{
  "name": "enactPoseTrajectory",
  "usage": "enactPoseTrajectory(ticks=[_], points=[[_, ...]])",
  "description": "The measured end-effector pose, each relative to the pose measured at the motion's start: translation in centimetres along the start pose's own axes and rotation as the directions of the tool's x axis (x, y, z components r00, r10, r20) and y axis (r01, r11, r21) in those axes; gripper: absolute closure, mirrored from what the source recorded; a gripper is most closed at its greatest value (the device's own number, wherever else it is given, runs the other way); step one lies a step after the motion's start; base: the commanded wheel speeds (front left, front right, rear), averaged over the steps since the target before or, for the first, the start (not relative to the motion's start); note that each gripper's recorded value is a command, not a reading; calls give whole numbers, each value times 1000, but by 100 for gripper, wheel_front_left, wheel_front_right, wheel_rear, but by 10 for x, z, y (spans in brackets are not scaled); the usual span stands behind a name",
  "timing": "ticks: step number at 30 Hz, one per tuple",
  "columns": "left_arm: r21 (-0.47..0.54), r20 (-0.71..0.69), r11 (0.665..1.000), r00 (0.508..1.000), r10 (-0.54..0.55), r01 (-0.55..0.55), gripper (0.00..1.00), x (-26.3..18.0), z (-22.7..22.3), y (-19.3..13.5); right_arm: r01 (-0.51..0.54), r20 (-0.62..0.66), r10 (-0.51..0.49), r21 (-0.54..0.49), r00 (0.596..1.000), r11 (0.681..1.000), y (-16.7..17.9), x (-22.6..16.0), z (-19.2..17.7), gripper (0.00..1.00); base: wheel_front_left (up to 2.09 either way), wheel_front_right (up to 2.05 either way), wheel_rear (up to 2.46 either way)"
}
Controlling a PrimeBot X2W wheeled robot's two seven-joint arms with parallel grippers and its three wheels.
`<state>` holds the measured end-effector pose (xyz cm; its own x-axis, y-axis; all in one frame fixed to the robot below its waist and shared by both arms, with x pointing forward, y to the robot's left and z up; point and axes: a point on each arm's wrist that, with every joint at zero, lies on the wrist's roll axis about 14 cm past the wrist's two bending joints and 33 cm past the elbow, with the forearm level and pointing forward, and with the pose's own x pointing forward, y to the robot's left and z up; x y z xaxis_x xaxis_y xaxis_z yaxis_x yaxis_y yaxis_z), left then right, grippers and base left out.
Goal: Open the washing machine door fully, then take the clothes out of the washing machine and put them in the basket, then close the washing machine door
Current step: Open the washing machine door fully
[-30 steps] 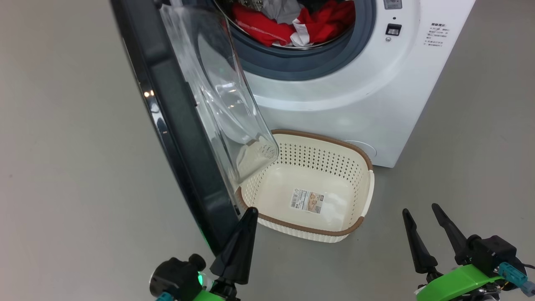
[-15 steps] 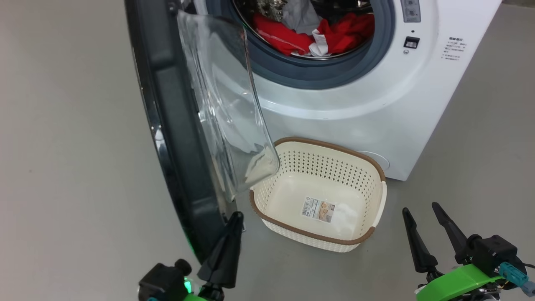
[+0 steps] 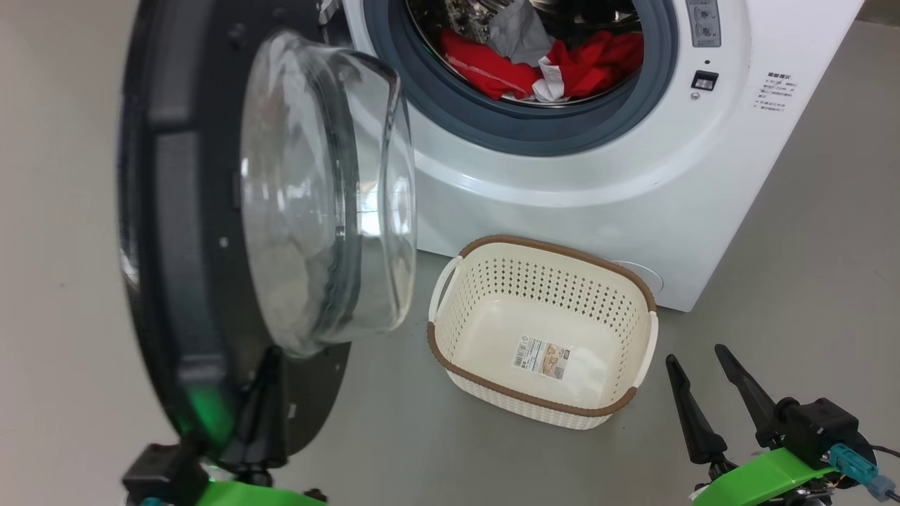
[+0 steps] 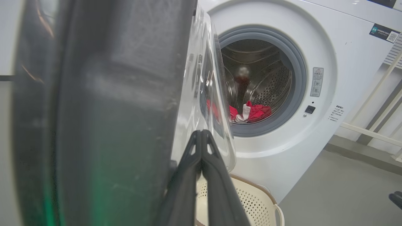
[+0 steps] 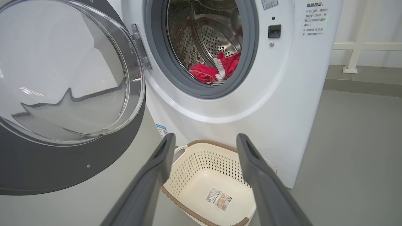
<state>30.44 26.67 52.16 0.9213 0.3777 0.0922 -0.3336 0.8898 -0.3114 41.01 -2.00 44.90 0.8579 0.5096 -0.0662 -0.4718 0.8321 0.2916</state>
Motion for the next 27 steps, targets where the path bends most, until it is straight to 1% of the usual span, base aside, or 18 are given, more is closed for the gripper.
enactPoseTrajectory(ticks=[5,6,10,18,27], points=[[42,15,995,996,86,-86,100,2,5,32,5,-6,-5,0,1000,1000,-3,-1,-2,0,0,0,0],[54,22,992,993,113,-114,100,3,7,44,8,-8,-8,0,1000,1000,-4,-1,-3,0,0,0,0],[83,34,984,987,156,-159,100,6,12,64,13,-14,-13,1,1000,1000,-7,-2,-5,0,0,0,0],[144,92,958,967,237,-249,100,17,30,93,24,-37,-24,-3,999,1000,-16,-2,-13,0,0,0,0],[166,133,928,940,314,-334,100,35,43,122,43,-62,-43,1,997,999,-27,-2,-23,0,0,0,0]])
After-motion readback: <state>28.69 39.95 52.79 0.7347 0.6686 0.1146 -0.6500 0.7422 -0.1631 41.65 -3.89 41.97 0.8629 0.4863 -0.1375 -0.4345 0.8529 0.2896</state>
